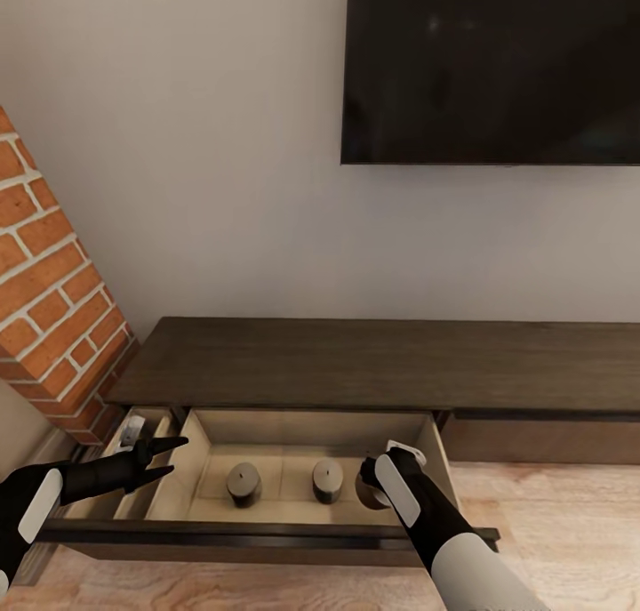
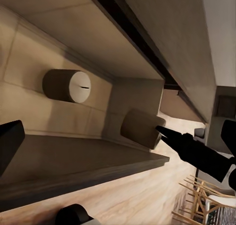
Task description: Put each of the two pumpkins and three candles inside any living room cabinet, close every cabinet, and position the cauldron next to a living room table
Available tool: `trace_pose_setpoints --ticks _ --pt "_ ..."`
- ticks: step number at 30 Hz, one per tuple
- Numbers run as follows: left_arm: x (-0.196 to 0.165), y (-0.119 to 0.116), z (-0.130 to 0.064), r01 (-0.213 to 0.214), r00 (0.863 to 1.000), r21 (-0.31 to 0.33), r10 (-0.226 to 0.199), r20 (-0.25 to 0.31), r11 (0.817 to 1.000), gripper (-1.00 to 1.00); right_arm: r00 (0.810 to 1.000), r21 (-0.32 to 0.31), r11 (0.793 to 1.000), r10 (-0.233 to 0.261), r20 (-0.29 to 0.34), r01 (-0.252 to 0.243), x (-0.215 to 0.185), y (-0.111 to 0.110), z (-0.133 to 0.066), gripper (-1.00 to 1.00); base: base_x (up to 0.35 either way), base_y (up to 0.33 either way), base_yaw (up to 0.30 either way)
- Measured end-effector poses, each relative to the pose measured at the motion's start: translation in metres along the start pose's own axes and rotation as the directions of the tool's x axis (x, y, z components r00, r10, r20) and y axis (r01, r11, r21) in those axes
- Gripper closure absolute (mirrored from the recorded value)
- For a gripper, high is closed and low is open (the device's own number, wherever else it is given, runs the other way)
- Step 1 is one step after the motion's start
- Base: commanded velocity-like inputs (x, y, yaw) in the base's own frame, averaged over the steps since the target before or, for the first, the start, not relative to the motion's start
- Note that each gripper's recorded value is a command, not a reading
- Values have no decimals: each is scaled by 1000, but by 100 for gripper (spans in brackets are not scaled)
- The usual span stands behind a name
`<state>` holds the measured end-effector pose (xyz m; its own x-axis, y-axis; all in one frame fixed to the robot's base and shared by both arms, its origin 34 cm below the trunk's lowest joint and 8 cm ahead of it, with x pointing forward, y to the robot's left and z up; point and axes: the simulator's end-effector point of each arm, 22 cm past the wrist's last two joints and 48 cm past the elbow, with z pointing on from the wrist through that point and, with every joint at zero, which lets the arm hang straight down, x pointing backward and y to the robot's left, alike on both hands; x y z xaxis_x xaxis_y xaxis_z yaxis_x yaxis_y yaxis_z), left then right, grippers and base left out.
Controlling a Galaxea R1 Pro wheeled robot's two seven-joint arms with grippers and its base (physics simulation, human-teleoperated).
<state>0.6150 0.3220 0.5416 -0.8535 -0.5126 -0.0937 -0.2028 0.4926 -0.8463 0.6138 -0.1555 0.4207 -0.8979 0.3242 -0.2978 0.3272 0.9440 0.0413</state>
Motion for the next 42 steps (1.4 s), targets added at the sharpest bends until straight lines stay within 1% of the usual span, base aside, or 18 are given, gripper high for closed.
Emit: trace_pose_setpoints --ticks 3,5,7,10,16,25,30,42 --pt "1 2 1 0 1000 0 0 0 1000 -100 1000 2 1000 1 4 -1 0 -1 2 100 0 0 0" --pt "1 2 1 0 1000 0 0 -1 1000 -100 1000 1 1000 13 22 -13 -4 0 2 100 0 0 0" --pt "1 2 1 0 1000 0 0 0 1000 -100 999 4 1000 20 27 -20 -4 -2 3 100 0 0 0" --pt "1 2 1 0 1000 0 0 -1 1000 -100 1000 14 1000 21 19 -21 0 -5 6 100 84 0 0" --pt "1 2 1 0 1000 0 0 -1 1000 -100 1000 20 1000 21 16 -21 1 -8 8 100 237 0 0" --pt "0 2 1 1 1000 1 -1 2 1000 -100 1000 29 999 17 10 -17 0 -11 9 100 34 0 0" --pt "3 11 5 1 1000 1 -1 3 1000 -100 1000 41 999 13 -4 -13 8 -14 22 100 1 0 0" --pt "9 34 16 1 1000 1 -1 3 1000 -100 1000 43 999 12 -5 -12 21 -17 45 100 0 0 0"
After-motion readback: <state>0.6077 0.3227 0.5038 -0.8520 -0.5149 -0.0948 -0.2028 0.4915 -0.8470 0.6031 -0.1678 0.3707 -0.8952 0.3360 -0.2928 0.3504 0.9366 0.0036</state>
